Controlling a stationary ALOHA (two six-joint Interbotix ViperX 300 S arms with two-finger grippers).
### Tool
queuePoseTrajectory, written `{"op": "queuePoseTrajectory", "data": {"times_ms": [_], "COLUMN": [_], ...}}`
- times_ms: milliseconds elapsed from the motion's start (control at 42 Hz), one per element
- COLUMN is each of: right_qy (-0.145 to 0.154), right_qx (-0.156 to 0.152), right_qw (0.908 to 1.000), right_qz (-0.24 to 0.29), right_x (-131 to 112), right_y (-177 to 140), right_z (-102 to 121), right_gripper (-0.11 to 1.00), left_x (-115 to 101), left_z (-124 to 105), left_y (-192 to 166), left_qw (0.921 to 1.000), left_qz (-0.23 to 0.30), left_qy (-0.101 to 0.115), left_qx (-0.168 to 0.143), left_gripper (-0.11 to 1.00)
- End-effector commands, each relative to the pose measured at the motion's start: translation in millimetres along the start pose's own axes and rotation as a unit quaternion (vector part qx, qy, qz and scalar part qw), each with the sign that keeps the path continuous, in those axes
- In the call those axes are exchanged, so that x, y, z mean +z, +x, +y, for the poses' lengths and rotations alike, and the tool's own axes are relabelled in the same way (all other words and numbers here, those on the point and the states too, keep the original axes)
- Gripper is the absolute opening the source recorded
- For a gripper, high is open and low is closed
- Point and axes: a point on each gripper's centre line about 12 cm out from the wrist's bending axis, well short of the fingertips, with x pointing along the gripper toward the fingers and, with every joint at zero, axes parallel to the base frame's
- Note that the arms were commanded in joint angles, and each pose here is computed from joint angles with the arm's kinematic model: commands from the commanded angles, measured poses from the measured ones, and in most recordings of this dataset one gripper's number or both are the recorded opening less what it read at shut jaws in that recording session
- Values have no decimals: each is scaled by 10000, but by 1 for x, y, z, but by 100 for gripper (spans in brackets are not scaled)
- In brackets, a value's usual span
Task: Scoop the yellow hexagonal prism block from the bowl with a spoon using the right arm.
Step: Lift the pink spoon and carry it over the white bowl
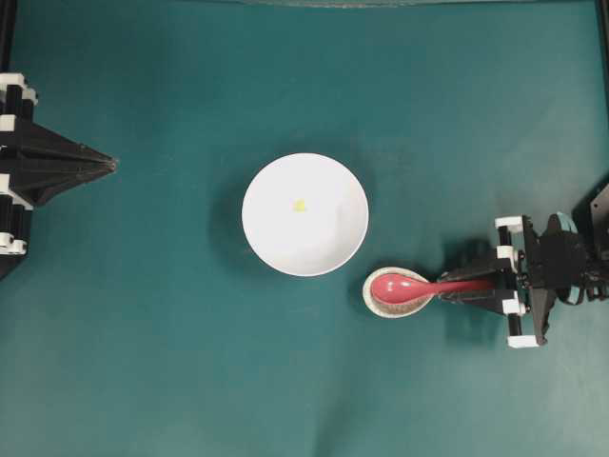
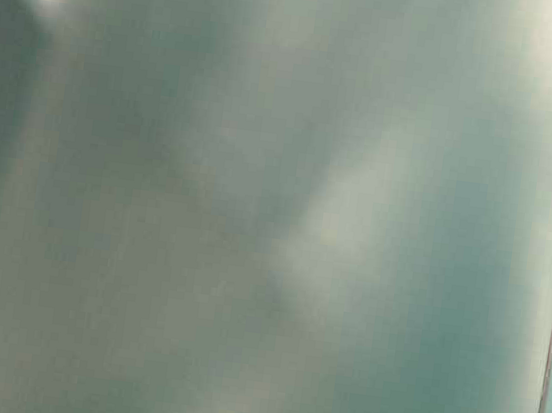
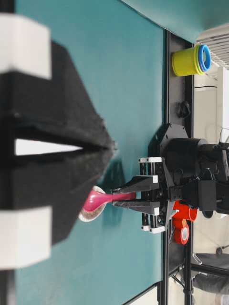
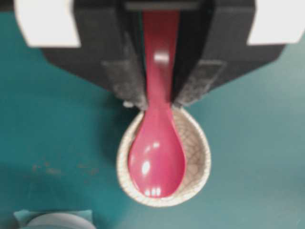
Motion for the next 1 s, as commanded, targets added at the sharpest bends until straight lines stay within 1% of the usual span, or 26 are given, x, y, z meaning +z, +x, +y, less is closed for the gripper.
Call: {"op": "queuePoseTrajectory", "data": {"times_ms": [0, 167, 238, 309, 476, 547, 643, 738, 833, 976], "right_qy": [103, 142, 136, 202, 327, 334, 308, 326, 445, 562], "right_qx": [7, 39, 12, -59, -169, -111, 65, 226, 253, 194], "right_qw": [9997, 9986, 9986, 9988, 9993, 9994, 9992, 9985, 9974, 9946], "right_qz": [-236, -508, -508, -444, -85, 57, 244, 366, 513, 847], "right_x": [12, 30, 37, 44, 67, 80, 99, 124, 146, 167], "right_y": [-3, -6, -6, -5, 2, 4, 5, 5, 5, 9], "right_z": [0, 1, 0, -3, -9, -9, -5, -3, -9, -23], "right_gripper": [23, 23, 23, 23, 23, 23, 23, 23, 23, 23], "left_x": [8, 7, 8, 8, 8, 8, 8, 7, 8, 8], "left_z": [1, 1, 1, 1, 1, 1, 1, 1, 1, 3], "left_y": [3, 3, 3, 3, 3, 3, 3, 3, 3, 3], "left_qw": [10000, 10000, 10000, 10000, 10000, 10000, 10000, 10000, 10000, 9999], "left_qz": [-92, -76, -76, -76, -76, -76, -76, -69, -76, -90], "left_qy": [8, 8, 8, 8, 8, 0, 8, 8, 8, 8], "left_qx": [16, 16, 16, 16, 16, 17, 16, 16, 17, 79], "left_gripper": [0, 0, 0, 0, 0, 0, 0, 0, 0, 0]}}
